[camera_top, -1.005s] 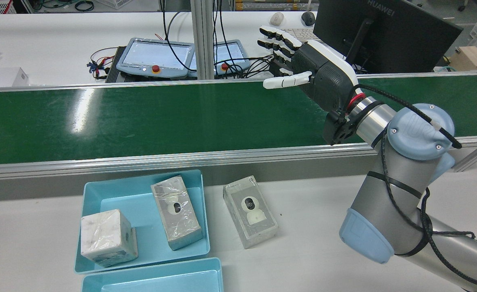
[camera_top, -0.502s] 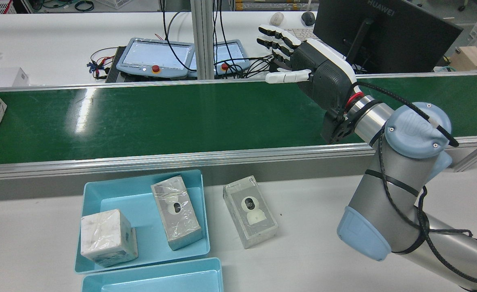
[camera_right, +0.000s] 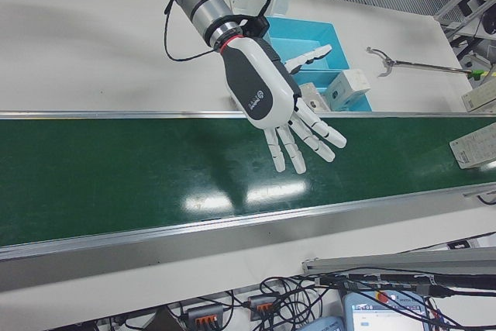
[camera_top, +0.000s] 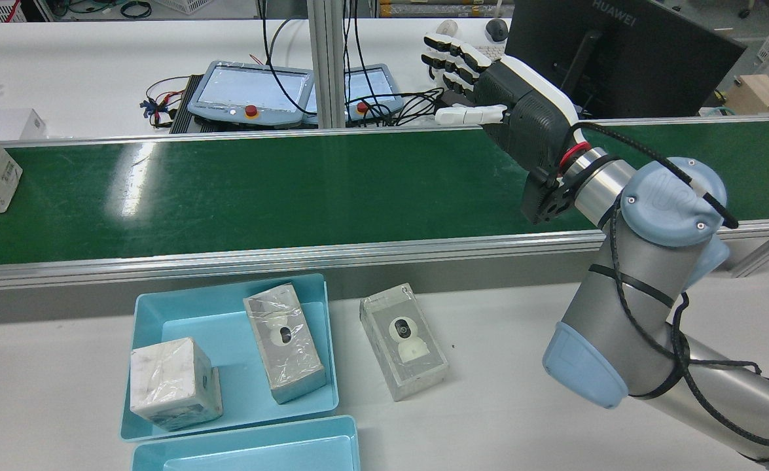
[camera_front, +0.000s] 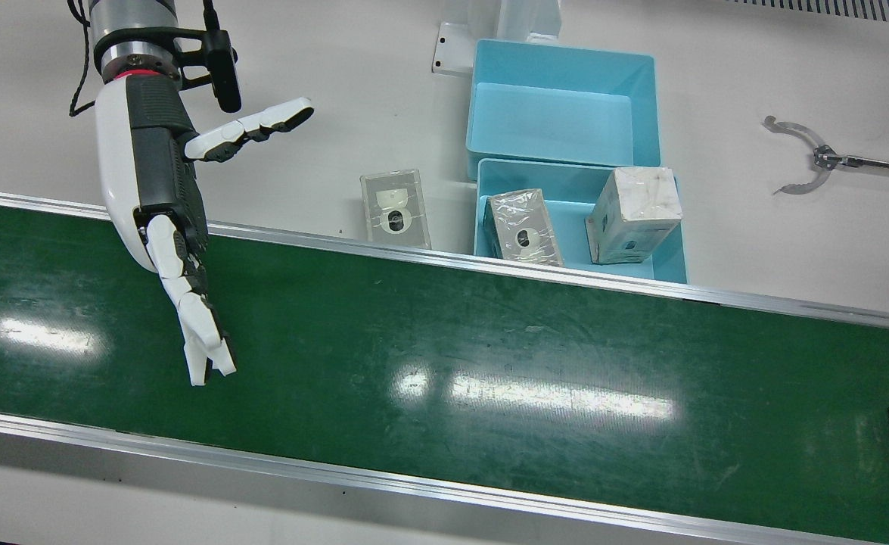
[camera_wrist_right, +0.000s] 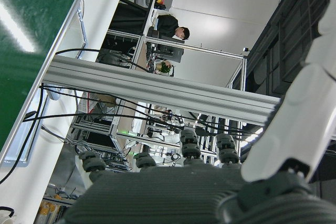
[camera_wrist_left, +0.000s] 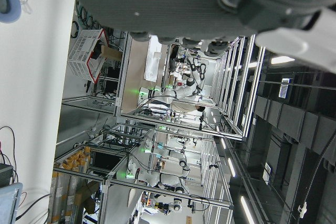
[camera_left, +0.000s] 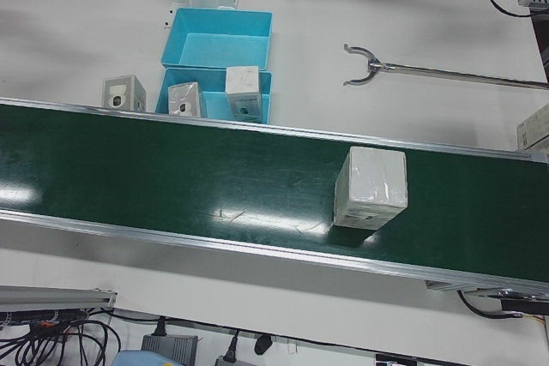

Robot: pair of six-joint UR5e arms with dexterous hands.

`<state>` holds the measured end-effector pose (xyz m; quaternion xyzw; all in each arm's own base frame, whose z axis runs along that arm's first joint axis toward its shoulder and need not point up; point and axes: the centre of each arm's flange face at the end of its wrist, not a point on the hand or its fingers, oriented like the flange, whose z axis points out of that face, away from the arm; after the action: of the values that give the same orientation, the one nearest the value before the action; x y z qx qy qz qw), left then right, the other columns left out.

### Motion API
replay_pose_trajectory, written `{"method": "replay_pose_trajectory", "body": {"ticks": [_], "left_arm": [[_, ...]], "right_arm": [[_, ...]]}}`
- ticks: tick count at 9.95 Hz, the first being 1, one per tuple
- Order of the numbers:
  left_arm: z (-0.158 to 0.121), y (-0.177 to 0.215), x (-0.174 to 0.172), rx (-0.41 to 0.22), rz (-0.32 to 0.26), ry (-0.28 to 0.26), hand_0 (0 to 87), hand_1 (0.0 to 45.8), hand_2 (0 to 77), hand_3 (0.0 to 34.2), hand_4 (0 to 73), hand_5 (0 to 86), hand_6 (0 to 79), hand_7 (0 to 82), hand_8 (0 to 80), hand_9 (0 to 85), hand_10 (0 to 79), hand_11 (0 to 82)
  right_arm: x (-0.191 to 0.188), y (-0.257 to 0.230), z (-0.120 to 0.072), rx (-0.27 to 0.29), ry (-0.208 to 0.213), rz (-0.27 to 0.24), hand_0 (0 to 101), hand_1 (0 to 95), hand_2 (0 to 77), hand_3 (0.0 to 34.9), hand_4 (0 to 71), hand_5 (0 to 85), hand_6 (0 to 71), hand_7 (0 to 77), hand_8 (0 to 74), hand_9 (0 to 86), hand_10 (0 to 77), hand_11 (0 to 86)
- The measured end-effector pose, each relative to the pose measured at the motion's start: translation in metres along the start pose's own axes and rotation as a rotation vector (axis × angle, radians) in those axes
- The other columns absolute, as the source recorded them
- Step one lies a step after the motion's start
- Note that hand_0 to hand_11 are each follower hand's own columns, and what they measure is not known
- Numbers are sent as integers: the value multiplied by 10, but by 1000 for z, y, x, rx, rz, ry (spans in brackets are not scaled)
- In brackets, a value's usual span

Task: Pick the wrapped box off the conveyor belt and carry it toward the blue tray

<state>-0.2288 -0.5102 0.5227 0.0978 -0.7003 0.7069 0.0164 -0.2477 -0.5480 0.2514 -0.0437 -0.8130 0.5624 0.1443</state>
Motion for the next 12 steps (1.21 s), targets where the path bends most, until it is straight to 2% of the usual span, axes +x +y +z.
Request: {"method": "replay_pose_trajectory", "body": {"ticks": [1,2,4,6,7,12], "left_arm": [[0,0,0,0,0,0,0,0,5,0,5,5,0,5,5,0,0,0],[0,0,0,0,0,0,0,0,5,0,5,5,0,5,5,0,5,0],[0,0,0,0,0,0,0,0,11,0,0,5,0,5,5,0,5,0],[0,0,0,0,0,0,0,0,11,0,0,5,5,5,5,0,0,0],[0,0,0,0,0,0,0,0,11,0,0,5,5,5,5,0,0,0],[0,0,0,0,0,0,0,0,5,0,5,5,0,5,5,0,5,0]], "right_arm": [[1,0,6,-16,-9,14,379,82,76,301,0,125,0,87,11,38,27,54],[1,1,11,-36,-19,29,379,76,98,300,0,136,0,125,11,49,27,54],[2,4,19,-64,-30,46,379,76,98,300,0,120,0,98,11,49,38,54],[4,5,25,-86,-37,58,380,76,98,300,0,120,0,125,11,49,11,54],[5,5,27,-90,-38,61,380,93,98,301,0,125,0,125,11,49,38,60],[13,2,31,-89,-29,64,380,87,109,302,0,142,0,136,11,54,38,60]]}}
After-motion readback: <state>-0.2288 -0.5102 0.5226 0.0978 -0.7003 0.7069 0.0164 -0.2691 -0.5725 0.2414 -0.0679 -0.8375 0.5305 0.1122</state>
